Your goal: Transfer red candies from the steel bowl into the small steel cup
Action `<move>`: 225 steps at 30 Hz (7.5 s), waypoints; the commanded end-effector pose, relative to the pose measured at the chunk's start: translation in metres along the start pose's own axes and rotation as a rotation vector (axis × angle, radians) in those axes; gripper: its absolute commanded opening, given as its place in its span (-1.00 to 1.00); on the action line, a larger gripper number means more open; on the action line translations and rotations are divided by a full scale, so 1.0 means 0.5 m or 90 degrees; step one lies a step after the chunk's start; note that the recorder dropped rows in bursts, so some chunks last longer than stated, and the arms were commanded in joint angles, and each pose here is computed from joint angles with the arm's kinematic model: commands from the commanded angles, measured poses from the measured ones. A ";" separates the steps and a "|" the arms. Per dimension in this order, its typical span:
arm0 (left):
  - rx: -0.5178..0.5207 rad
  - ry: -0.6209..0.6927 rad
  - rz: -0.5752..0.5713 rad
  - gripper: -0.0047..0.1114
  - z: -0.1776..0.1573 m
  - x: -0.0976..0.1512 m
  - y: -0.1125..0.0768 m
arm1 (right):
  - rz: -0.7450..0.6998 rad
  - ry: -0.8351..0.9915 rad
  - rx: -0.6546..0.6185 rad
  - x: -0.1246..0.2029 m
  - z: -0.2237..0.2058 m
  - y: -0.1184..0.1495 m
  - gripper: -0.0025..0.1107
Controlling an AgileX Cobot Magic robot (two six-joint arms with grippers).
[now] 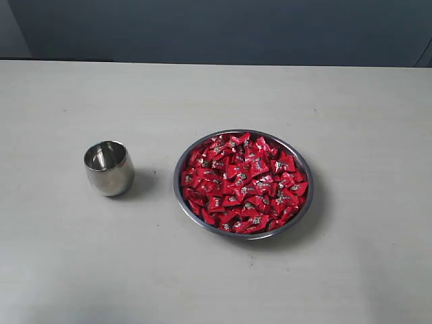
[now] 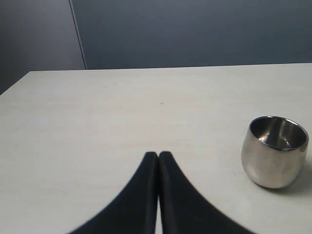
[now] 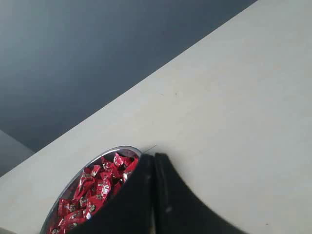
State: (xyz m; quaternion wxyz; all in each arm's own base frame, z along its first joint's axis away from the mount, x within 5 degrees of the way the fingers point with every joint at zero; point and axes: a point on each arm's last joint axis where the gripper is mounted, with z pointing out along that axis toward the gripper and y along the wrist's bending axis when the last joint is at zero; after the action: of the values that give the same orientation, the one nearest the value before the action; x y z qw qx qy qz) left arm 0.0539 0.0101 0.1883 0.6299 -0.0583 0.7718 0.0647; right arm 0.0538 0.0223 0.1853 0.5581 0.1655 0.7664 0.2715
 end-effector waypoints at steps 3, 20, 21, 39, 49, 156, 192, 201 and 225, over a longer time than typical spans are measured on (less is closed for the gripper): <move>-0.001 -0.002 -0.001 -0.91 0.000 0.002 0.000 | -0.007 -0.012 0.002 -0.003 -0.001 -0.001 -0.96; -0.001 -0.002 -0.001 -0.91 0.000 0.002 0.000 | -0.050 -0.030 0.019 -0.008 -0.001 -0.005 -0.96; -0.001 -0.002 -0.001 -0.91 0.000 0.002 0.000 | -0.062 -0.030 0.024 -0.008 -0.001 -0.006 -0.96; -0.001 -0.002 -0.001 -0.91 0.000 0.002 0.000 | -0.510 -0.100 0.106 -0.036 -0.005 -0.016 -0.96; -0.001 -0.002 -0.001 -0.91 0.000 0.002 0.000 | -0.494 -0.121 0.103 -0.041 -0.006 -0.014 -0.96; -0.001 -0.002 -0.001 -0.91 0.000 0.002 0.000 | -0.434 0.534 -0.245 -0.036 0.503 0.198 -0.97; -0.001 -0.002 -0.001 -0.91 0.000 0.002 0.000 | -0.265 0.717 -0.218 0.060 0.582 0.155 -0.38; -0.001 -0.002 -0.001 -0.91 0.000 0.002 0.000 | -0.291 0.728 -0.220 0.099 0.600 0.182 -0.38; -0.001 -0.002 -0.001 -0.91 0.000 0.002 0.000 | -0.426 0.753 -0.142 0.069 0.635 0.221 -0.38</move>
State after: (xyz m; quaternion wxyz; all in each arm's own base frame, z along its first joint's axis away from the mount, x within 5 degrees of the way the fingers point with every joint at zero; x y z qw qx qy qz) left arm 0.0539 0.0101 0.1883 0.6299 -0.0583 0.7718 0.0647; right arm 0.3385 0.2002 0.1506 0.1123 -0.3070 0.9216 0.2095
